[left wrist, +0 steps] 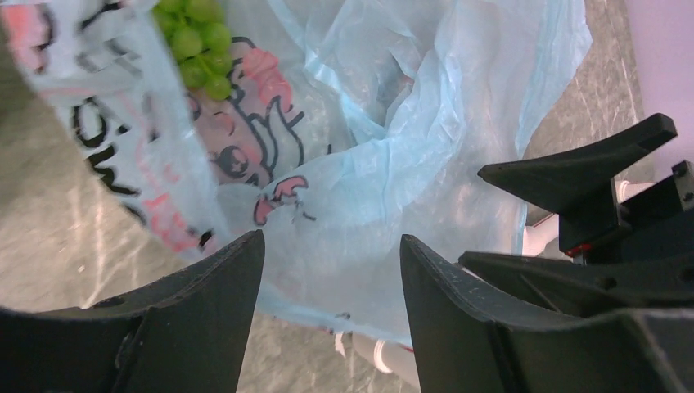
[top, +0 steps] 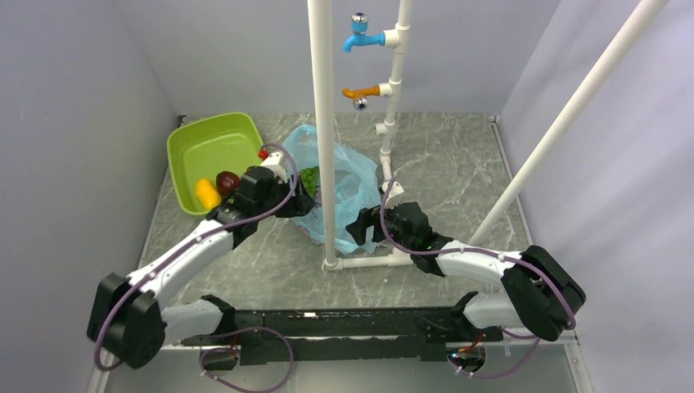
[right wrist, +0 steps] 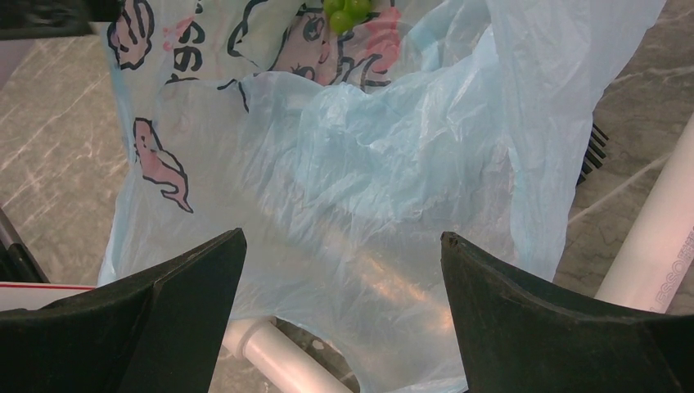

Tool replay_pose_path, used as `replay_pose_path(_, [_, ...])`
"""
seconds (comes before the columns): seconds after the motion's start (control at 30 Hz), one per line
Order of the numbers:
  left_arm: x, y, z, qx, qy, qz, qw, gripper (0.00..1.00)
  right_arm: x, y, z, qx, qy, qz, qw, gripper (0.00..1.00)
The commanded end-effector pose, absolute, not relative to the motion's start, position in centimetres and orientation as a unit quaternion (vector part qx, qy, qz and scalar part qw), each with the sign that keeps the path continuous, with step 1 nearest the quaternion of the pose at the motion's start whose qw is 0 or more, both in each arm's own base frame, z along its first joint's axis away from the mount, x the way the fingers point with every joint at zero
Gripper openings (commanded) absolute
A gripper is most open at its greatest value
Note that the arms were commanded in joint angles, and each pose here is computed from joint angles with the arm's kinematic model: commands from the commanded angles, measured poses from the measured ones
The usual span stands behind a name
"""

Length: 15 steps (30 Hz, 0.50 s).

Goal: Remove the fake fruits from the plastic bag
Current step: Take out the fake fruit from the plastic bag.

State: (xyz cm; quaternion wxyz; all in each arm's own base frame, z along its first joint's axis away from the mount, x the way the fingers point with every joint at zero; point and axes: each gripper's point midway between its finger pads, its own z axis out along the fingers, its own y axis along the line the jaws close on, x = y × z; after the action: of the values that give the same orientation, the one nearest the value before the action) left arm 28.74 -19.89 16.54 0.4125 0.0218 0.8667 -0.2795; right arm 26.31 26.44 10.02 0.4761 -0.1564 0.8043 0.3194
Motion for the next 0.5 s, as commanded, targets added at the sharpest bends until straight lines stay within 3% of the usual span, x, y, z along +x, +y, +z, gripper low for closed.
replay_pose_path(0.0, [31.0,-23.8,18.7,0.039,0.848,-0.322,0.419,0.66,27.4,27.1,13.2,-0.152,0.775,0.333,0.514,0.92])
replay_pose_path(0.47, [37.7,-25.0,13.2,0.070,0.881,-0.192,0.428,0.64,27.6,27.0,13.0,-0.155,0.780,0.326,0.512,0.92])
